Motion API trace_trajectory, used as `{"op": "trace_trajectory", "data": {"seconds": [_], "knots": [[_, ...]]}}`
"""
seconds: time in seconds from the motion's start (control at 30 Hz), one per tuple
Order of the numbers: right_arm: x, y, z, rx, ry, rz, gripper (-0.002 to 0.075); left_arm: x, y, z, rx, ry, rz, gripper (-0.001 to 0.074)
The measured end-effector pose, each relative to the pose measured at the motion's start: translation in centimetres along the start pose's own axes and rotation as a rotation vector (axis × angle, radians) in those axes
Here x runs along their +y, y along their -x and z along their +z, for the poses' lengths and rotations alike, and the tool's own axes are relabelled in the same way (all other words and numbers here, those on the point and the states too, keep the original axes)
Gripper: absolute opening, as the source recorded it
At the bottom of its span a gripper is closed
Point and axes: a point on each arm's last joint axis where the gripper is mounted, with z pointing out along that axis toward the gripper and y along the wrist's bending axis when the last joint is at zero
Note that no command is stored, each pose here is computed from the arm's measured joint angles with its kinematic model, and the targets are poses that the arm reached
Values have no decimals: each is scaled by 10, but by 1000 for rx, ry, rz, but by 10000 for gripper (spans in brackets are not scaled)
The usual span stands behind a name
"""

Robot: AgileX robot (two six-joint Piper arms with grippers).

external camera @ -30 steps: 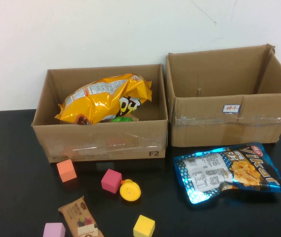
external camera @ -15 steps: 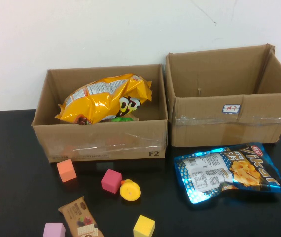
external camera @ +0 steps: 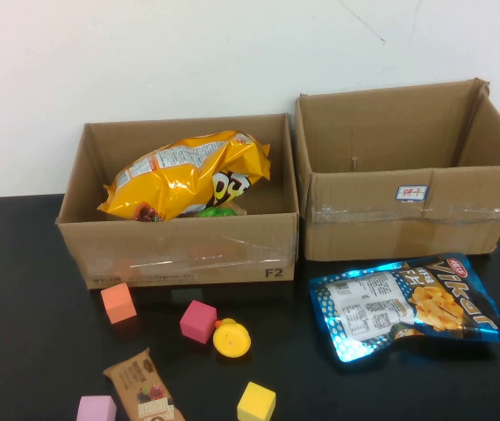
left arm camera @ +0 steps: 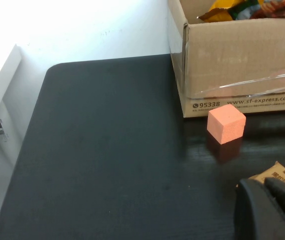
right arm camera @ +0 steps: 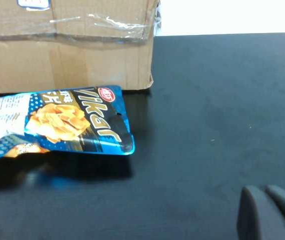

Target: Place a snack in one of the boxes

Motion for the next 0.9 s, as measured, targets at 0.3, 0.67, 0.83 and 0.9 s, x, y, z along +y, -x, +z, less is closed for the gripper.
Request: {"op": "trace_trajectory", "data": {"seconds": [0.3, 0.67, 0.83, 0.9], "knots": [[0, 9, 0, -121, -5, -9, -1, 0, 10, 0, -130, -2, 4, -1], [0, 13, 0, -169, -6, -10, -1, -2, 57, -20, -698, -16, 6, -1], [0, 31, -5, -375, -3, 14, -1, -2, 60, -24, -749, -18, 6, -1], [-1, 41, -9, -488, -2, 26, -1, -2, 61, -24, -751, -18, 4, -1]]}}
